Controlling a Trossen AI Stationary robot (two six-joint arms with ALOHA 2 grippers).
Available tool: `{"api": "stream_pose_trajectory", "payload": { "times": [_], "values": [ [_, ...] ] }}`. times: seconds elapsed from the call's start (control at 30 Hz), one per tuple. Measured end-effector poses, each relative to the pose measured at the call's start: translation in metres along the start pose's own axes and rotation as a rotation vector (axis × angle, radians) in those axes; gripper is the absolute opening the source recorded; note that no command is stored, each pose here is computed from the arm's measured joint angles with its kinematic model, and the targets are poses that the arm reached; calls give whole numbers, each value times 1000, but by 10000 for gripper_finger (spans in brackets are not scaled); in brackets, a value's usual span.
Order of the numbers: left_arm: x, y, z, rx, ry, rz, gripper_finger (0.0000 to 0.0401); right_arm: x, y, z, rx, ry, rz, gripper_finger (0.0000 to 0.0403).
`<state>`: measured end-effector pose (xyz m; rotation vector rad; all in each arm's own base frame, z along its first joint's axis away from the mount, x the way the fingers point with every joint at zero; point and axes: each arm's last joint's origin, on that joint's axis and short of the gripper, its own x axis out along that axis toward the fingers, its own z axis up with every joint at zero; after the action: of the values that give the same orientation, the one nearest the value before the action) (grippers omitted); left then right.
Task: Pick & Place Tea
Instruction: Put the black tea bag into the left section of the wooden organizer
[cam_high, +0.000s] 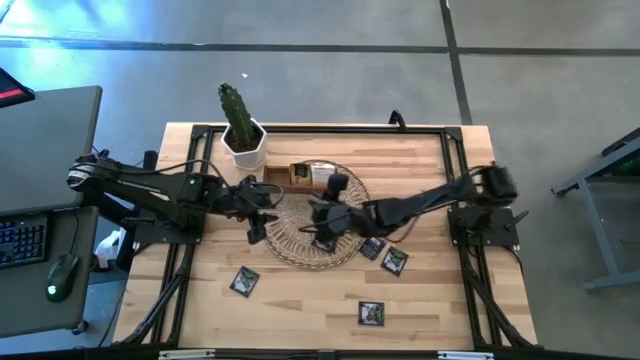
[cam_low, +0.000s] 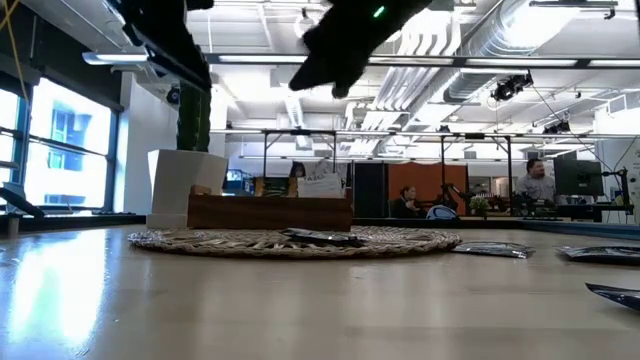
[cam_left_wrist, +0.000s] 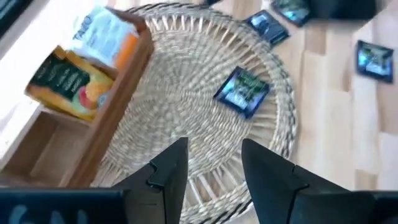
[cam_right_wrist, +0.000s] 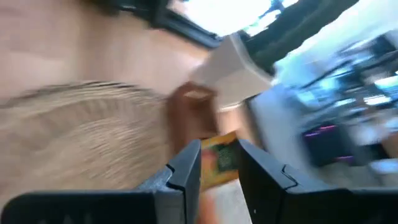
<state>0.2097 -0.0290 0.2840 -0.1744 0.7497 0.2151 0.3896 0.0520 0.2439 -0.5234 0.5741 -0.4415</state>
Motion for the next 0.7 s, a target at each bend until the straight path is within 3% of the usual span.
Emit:
{"api": "stream_pose_trajectory", "payload": {
  "times": [0.17,0.4,0.57,0.7],
  "values": [
    [-24,3,-7,9,-50,42,147,-39,-7,-2,137,76,307,99],
    [-58,11,-12,-2,-170,83,147,-59,7,-8,153,164,558,108],
    [-61,14,-13,-8,-187,113,147,-62,9,-20,221,323,603,139],
    [-57,13,-12,-24,-180,131,147,-69,8,-38,282,550,589,157]
  ]
}}
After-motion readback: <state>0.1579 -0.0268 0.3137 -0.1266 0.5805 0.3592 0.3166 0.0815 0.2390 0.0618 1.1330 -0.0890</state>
